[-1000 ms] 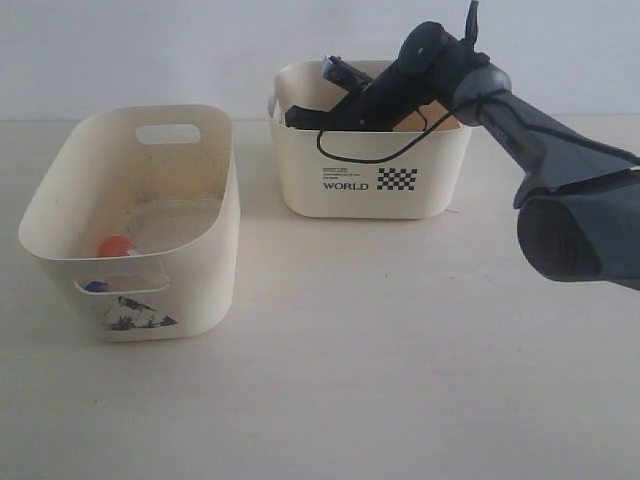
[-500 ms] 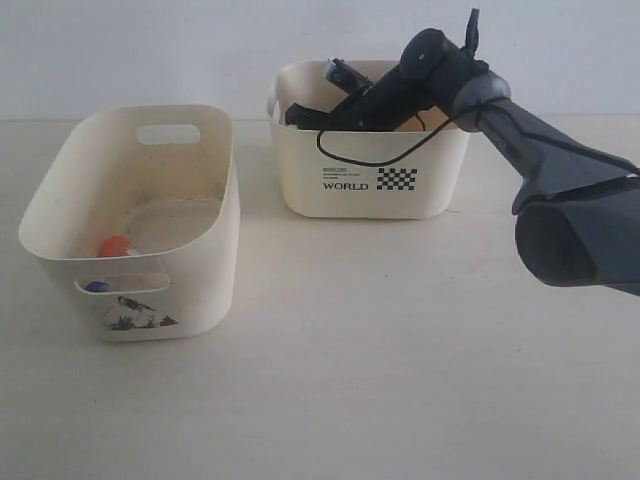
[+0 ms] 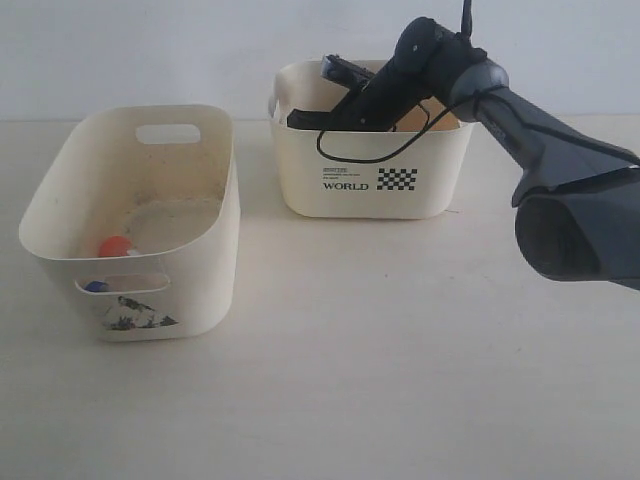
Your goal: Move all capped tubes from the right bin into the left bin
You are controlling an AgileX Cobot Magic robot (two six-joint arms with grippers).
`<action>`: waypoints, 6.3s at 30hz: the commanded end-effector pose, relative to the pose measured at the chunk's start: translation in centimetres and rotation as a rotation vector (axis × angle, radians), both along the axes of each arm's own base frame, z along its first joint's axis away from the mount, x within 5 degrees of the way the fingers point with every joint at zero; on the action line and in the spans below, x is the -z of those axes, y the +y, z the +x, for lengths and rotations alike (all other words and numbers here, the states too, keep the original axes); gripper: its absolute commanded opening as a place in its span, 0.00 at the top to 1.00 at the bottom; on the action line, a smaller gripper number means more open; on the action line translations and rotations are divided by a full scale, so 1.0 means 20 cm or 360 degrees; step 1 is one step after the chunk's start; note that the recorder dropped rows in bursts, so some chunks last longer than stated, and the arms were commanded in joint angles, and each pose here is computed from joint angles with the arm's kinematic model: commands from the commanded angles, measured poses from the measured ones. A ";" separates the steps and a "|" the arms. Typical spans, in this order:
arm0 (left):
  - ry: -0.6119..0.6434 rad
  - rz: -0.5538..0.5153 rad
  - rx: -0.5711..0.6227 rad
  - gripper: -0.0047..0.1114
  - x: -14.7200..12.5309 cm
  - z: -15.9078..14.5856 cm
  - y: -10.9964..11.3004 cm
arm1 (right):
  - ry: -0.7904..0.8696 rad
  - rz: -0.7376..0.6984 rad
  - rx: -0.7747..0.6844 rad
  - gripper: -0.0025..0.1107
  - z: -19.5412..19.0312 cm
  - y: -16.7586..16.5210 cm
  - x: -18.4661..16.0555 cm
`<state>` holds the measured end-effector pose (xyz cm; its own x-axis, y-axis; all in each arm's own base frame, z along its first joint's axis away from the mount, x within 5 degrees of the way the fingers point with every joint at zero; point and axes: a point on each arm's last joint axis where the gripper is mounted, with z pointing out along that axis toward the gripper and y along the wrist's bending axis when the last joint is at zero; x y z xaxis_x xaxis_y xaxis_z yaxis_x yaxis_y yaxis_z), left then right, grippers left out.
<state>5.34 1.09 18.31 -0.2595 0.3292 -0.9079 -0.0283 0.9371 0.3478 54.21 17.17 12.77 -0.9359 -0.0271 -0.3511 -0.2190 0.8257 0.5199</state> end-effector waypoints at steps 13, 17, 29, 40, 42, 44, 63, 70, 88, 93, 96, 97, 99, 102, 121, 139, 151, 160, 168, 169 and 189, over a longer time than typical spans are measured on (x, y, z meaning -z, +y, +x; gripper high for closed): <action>-0.0012 -0.0012 -0.0002 0.92 -0.01 0.00 0.00 | -0.0005 0.0004 0.0014 0.53 -0.01 0.00 -0.06; -0.0012 -0.0012 -0.0002 0.92 -0.01 0.00 0.00 | 0.0018 -0.0006 -0.0014 0.47 -0.01 0.00 -0.06; -0.0012 -0.0012 -0.0002 0.92 -0.01 0.00 0.00 | -0.0095 0.0029 -0.0228 0.48 -0.04 0.05 -0.11; -0.0012 -0.0012 -0.0002 0.92 -0.01 0.00 0.00 | -0.0195 -0.0014 -0.0232 0.48 -0.03 0.09 -0.12; -0.0012 -0.0012 -0.0002 0.92 -0.01 0.00 0.00 | -0.0205 -0.0050 -0.0235 0.48 -0.03 0.09 -0.11; -0.0012 -0.0012 -0.0002 0.92 -0.01 0.00 0.00 | -0.0198 -0.0106 -0.0240 0.48 -0.03 0.08 -0.11; -0.0012 -0.0012 -0.0002 0.92 -0.01 0.00 0.00 | -0.0071 -0.0068 -0.0240 0.48 -0.05 0.11 0.02; -0.0012 -0.0012 -0.0002 0.92 -0.01 0.00 0.00 | -0.0060 -0.0069 -0.0226 0.48 -0.05 0.11 0.05; -0.0012 -0.0012 -0.0002 0.92 -0.01 0.00 0.00 | 0.0085 -0.0122 -0.0186 0.98 -0.07 0.12 0.15; -0.0012 -0.0012 -0.0002 0.92 -0.01 0.00 0.00 | -0.0043 -0.0274 -0.0023 0.98 0.00 -0.08 -0.05; -0.0012 -0.0012 -0.0002 0.92 -0.01 0.00 0.00 | -0.0139 -0.0303 0.0052 0.98 0.02 -0.20 -0.22; -0.0012 -0.0012 -0.0002 0.92 -0.01 0.00 0.00 | -0.0151 -0.0301 0.0062 0.98 0.02 -0.22 -0.24; -0.0012 -0.0012 -0.0002 0.92 -0.01 0.00 0.00 | -0.0176 -0.0267 0.0055 0.98 0.02 -0.23 -0.28; -0.0012 -0.0012 -0.0002 0.92 -0.01 0.00 0.00 | -0.0216 -0.0040 -0.0115 0.98 0.00 -0.15 -0.29; -0.0012 -0.0012 -0.0002 0.92 -0.01 0.00 0.00 | -0.0004 0.0058 -0.0364 0.98 -0.09 0.20 0.12; -0.0012 -0.0012 -0.0002 0.92 -0.01 0.00 0.00 | -0.0171 -0.0153 -0.0110 0.98 -0.03 -0.01 -0.24; -0.0012 -0.0012 -0.0002 0.92 -0.01 0.00 0.00 | -0.0261 -0.0172 -0.0024 0.96 -0.04 -0.09 -0.45; -0.0012 -0.0012 -0.0002 0.92 -0.01 0.00 0.00 | -0.0295 -0.0360 0.0188 0.42 -0.05 -0.16 -0.56; -0.0012 -0.0012 -0.0002 0.92 -0.01 0.00 0.00 | -0.0192 -0.0353 0.0145 0.62 -0.10 -0.16 -0.56; -0.0012 -0.0012 -0.0002 0.92 -0.01 0.00 0.00 | -0.0191 -0.0371 0.0128 0.61 -0.11 -0.17 -0.58; -0.0012 -0.0012 -0.0002 0.92 -0.01 0.00 0.00 | 0.0234 -0.0236 0.0084 0.36 -0.23 -0.12 -0.26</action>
<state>5.34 1.09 18.31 -0.2595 0.3292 -0.9079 -0.0283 0.9371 0.3478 49.31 13.98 18.54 -0.9803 -0.0437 -0.1926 -0.1097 0.9315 0.3469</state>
